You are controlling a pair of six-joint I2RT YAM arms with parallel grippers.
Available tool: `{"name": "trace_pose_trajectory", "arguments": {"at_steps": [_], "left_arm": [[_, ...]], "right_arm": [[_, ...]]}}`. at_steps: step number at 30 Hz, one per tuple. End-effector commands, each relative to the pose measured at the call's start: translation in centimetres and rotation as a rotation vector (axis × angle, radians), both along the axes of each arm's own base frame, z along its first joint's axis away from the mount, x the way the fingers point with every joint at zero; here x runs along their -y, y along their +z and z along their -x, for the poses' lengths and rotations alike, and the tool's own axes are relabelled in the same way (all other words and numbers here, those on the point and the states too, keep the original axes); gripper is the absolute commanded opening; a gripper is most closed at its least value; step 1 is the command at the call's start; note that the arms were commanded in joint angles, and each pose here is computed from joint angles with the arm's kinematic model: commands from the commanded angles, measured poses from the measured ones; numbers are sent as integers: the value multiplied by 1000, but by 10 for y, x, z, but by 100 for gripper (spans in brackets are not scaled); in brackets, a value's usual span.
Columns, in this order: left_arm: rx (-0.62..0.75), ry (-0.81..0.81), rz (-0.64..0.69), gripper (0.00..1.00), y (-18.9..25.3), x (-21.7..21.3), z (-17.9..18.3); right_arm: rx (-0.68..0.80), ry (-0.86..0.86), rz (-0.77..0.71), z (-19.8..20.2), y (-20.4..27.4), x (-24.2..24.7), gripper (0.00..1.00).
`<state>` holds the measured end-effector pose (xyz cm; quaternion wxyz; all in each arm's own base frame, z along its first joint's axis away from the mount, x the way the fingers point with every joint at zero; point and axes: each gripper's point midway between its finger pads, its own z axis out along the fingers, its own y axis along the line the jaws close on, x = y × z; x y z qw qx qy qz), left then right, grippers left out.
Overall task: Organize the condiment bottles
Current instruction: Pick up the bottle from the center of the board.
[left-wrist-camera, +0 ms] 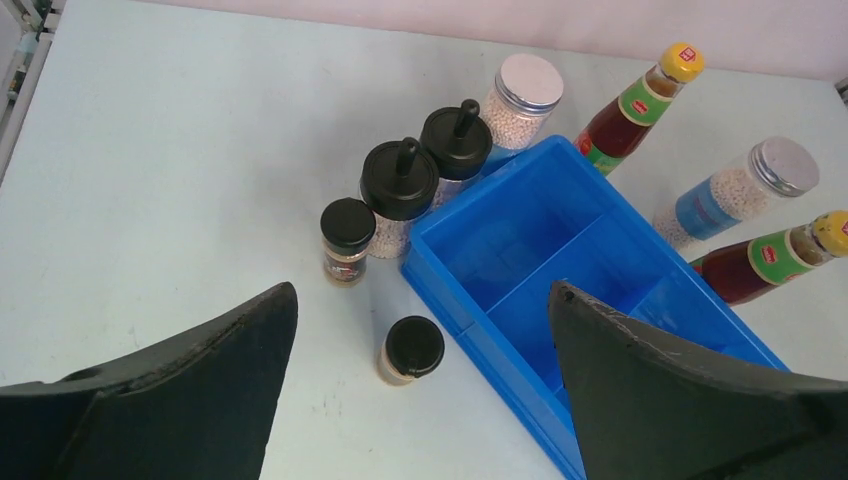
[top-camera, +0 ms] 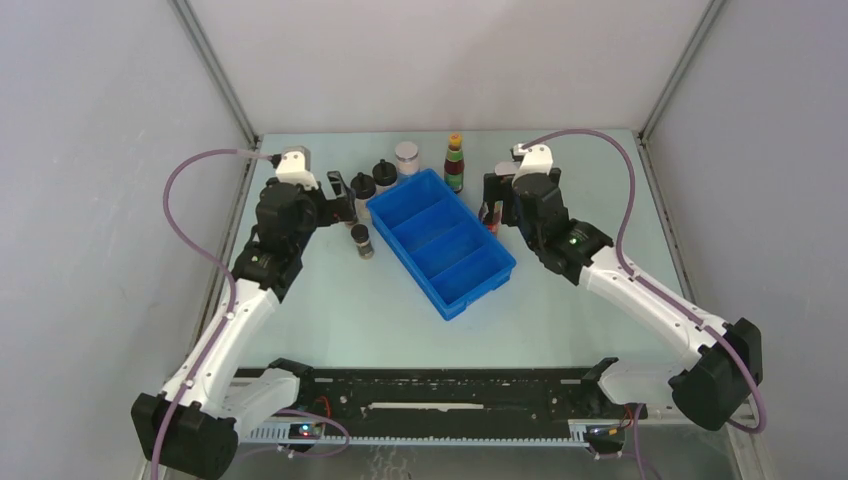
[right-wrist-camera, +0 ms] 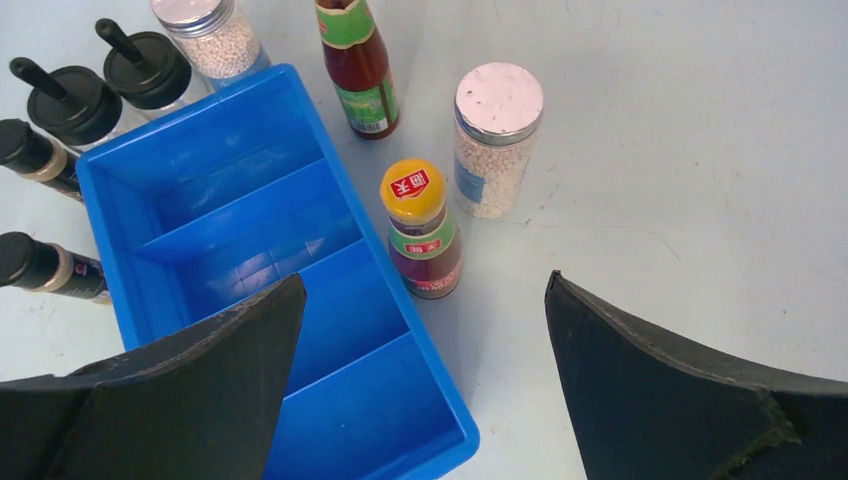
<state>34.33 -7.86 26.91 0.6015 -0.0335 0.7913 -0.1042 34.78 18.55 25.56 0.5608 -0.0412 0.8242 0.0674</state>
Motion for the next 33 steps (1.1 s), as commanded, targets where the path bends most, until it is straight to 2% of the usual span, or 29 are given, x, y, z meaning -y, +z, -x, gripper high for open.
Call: {"name": "trace_pose_trajectory", "arguments": {"at_steps": [1, 11, 33], "left_arm": [[30, -7, 28, 100, 2, 1, 0], [45, -8, 29, 99, 1, 1, 2], [73, 13, 9, 99, 4, -6, 6]], "right_arm": [[68, -46, -41, 2, 11, 5, 100], [91, -124, 3, -4, -5, 20, 98], [141, -33, -46, -2, -15, 9, 96]]}}
